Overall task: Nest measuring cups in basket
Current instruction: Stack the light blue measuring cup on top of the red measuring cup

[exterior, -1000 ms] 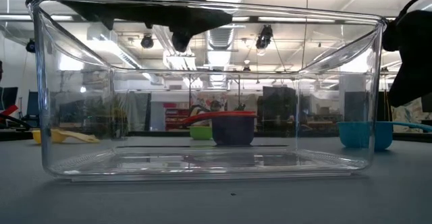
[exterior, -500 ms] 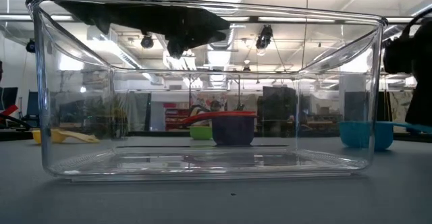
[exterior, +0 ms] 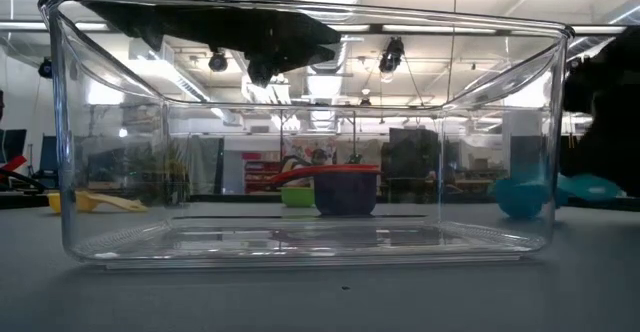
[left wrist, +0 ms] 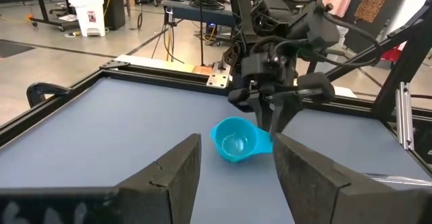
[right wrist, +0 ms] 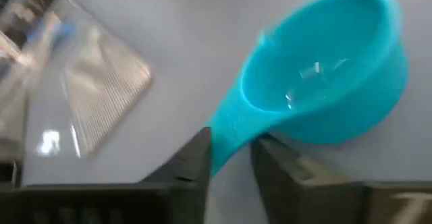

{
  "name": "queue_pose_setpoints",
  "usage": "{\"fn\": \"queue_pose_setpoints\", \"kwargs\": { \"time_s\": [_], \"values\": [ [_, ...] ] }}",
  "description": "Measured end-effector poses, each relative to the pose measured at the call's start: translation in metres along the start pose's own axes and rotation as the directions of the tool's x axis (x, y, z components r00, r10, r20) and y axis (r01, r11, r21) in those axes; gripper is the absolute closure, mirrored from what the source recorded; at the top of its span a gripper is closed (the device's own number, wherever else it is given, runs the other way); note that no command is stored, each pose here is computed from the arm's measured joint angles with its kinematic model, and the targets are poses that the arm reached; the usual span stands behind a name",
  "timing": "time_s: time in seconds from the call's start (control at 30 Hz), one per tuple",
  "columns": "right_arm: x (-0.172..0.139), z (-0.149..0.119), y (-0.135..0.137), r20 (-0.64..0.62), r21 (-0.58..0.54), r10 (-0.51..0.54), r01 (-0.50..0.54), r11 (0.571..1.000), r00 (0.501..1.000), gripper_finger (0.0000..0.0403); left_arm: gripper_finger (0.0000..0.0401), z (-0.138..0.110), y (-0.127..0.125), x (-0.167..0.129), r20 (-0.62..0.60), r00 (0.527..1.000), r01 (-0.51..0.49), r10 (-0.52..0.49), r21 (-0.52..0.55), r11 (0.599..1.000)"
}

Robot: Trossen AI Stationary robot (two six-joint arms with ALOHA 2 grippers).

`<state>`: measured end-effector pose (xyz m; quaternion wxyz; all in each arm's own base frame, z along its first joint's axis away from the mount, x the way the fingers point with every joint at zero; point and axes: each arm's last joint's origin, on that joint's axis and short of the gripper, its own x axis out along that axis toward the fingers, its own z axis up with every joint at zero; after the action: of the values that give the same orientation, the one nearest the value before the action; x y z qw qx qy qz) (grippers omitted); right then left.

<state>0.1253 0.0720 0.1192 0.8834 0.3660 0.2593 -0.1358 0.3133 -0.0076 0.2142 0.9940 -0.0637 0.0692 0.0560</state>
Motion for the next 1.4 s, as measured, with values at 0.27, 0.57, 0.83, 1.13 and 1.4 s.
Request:
{"fn": "queue_pose_setpoints", "kwargs": {
  "time_s": [0.27,0.57,0.83,1.13,1.4],
  "values": [
    [-0.007,0.025,0.033,0.364,-0.145,0.125,-0.077,0.986,0.923,0.0393,0.0232,0.0,0.0,0.0,0.004,1.0,0.0,0.0,-0.039,0.999],
    [-0.024,0.062,0.081,0.527,-0.328,0.192,-0.011,0.945,0.828,0.0394,0.0232,0.001,0.0,0.0,0.011,1.0,0.003,-0.002,-0.097,0.995],
    [-0.015,0.085,0.109,0.613,-0.391,0.2,0.073,0.918,0.765,0.0394,0.0232,0.006,-0.003,0.005,0.135,0.988,0.097,-0.073,-0.178,0.979],
    [0.009,0.105,0.12,0.702,-0.474,0.371,0.011,0.88,0.608,0.0394,0.0232,0.003,-0.004,0.016,0.32,0.937,0.217,-0.141,-0.214,0.952],
    [0.038,0.136,0.132,0.739,-0.505,0.449,-0.028,0.863,0.502,0.0394,0.0232,0.005,-0.005,0.024,0.451,0.875,0.292,-0.174,-0.207,0.934]
  ]
}}
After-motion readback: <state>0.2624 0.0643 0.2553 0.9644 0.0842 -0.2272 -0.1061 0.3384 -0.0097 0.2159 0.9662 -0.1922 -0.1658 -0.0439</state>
